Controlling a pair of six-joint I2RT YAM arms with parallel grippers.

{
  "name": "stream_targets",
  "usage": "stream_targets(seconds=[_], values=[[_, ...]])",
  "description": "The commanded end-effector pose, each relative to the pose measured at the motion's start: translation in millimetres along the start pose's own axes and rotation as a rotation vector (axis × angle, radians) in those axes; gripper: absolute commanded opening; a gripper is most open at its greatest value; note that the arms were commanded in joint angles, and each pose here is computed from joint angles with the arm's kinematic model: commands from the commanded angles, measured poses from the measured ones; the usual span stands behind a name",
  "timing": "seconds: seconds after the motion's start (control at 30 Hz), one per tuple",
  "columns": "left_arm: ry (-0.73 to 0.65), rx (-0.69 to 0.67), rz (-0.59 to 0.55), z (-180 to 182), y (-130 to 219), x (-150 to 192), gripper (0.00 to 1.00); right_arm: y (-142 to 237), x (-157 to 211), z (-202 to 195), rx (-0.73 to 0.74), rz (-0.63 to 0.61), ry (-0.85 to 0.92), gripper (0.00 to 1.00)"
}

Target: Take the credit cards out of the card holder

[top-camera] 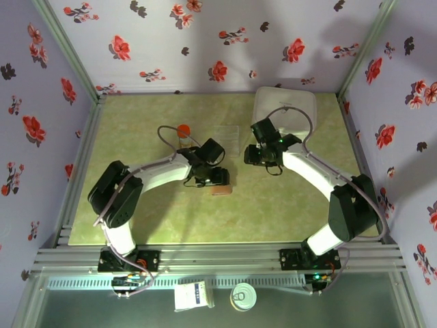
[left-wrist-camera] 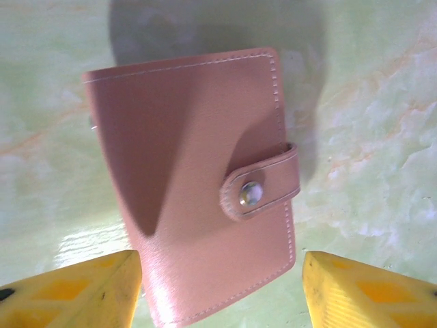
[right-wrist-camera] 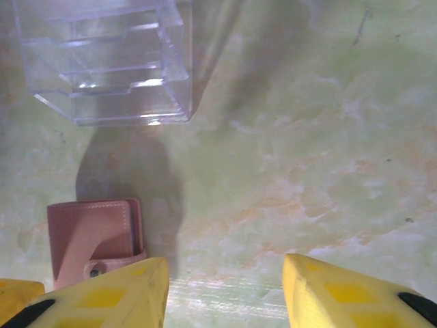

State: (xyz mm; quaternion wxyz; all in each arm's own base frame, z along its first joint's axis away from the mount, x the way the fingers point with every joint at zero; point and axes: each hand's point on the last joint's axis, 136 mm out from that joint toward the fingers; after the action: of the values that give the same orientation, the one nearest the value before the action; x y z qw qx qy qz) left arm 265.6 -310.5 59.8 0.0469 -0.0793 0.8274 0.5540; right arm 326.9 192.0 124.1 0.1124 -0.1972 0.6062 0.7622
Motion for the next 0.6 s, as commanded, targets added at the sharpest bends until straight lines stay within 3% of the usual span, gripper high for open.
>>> stream_targets(seconds=[0.0, 0.17, 0.57], values=[[0.055, 0.038, -0.06, 7, 19, -15, 0.62, -6, 17, 15, -0.037, 0.072, -0.018, 0.46], [0.093, 0.051, -0.089, 28, 30, -23, 0.56, -18, 33, 42, -0.042, 0.127, 0.027, 0.43], [0.166, 0.09, -0.114, 69, 42, -27, 0.24, -51, 53, 98, -0.014, 0.221, 0.103, 0.38]])
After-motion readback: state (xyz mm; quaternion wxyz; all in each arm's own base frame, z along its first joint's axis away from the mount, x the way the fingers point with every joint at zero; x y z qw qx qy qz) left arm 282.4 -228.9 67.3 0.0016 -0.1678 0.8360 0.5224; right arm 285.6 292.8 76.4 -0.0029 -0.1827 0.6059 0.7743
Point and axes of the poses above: each hand's point on the last joint's axis, 136 mm out from that joint toward the fingers, its own y axis back along the fingers, its own z axis along the line the jaws close on, x = y × z, and after that the axes turned 8 degrees about y, right-handed
